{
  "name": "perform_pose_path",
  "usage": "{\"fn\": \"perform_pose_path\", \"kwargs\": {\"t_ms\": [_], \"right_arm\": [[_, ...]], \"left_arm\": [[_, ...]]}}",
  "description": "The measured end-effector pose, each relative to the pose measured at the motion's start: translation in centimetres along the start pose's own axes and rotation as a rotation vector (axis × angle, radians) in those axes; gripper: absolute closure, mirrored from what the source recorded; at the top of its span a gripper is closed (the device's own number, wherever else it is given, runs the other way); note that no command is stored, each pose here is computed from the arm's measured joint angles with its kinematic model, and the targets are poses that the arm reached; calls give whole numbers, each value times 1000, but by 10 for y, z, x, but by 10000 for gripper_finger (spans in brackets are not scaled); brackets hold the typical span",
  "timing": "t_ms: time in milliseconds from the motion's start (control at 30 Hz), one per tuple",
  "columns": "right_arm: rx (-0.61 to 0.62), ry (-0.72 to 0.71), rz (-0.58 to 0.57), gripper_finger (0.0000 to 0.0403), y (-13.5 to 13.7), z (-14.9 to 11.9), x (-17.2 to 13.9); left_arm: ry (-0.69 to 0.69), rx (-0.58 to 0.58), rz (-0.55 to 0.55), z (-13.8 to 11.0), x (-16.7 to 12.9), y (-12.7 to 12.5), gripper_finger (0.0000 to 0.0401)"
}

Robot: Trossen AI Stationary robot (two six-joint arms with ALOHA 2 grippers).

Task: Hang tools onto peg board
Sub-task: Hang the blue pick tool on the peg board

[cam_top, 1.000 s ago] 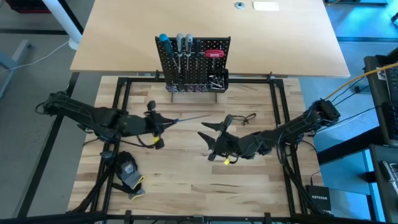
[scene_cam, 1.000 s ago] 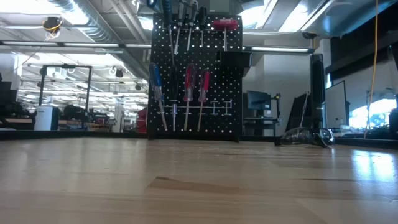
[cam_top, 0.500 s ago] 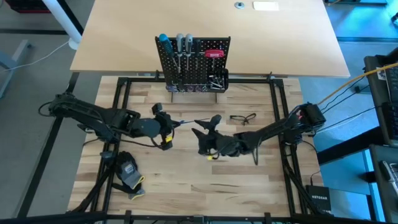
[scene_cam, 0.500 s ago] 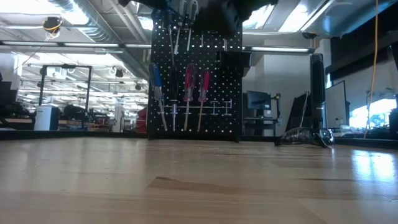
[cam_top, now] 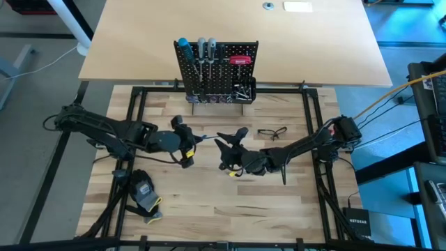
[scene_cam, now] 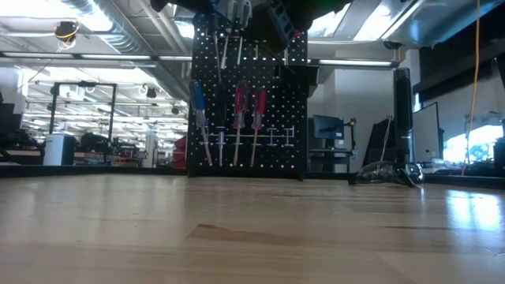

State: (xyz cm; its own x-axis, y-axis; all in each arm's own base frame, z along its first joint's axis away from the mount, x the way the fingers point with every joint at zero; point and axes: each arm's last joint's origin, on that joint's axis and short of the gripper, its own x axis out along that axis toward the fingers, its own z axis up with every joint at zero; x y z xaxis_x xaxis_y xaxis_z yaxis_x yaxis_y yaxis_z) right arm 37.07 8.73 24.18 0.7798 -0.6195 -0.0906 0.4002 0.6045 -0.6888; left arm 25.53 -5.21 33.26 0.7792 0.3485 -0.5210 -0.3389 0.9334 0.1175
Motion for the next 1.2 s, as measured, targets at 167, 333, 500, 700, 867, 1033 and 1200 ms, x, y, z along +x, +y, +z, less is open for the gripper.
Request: {"fn": "perform_pose_path", "kwargs": {"t_ms": [167, 333, 500, 700, 867, 1033, 1200], "right_arm": [[-1, 0, 2, 303, 0, 0, 0], [-18, -7, 42, 330, 0, -3, 4], [-36, 17, 62, 343, 1, -8, 6], [-45, 21, 69, 345, 2, -8, 6], [-58, 31, 72, 345, 2, -9, 6], [-78, 61, 52, 345, 3, -12, 6], [-81, 65, 51, 372, 3, -12, 6]], "left_arm": [[15, -5, -4, -1, 5, -2, 396], [30, -10, -3, -2, 13, -2, 393], [22, -22, -27, 0, 15, -2, 395], [24, -27, -28, 0, 15, -2, 393], [27, -29, -37, 0, 15, -2, 395], [30, -27, -37, -1, 14, -2, 396], [30, -31, -32, 0, 15, -1, 393]]}}
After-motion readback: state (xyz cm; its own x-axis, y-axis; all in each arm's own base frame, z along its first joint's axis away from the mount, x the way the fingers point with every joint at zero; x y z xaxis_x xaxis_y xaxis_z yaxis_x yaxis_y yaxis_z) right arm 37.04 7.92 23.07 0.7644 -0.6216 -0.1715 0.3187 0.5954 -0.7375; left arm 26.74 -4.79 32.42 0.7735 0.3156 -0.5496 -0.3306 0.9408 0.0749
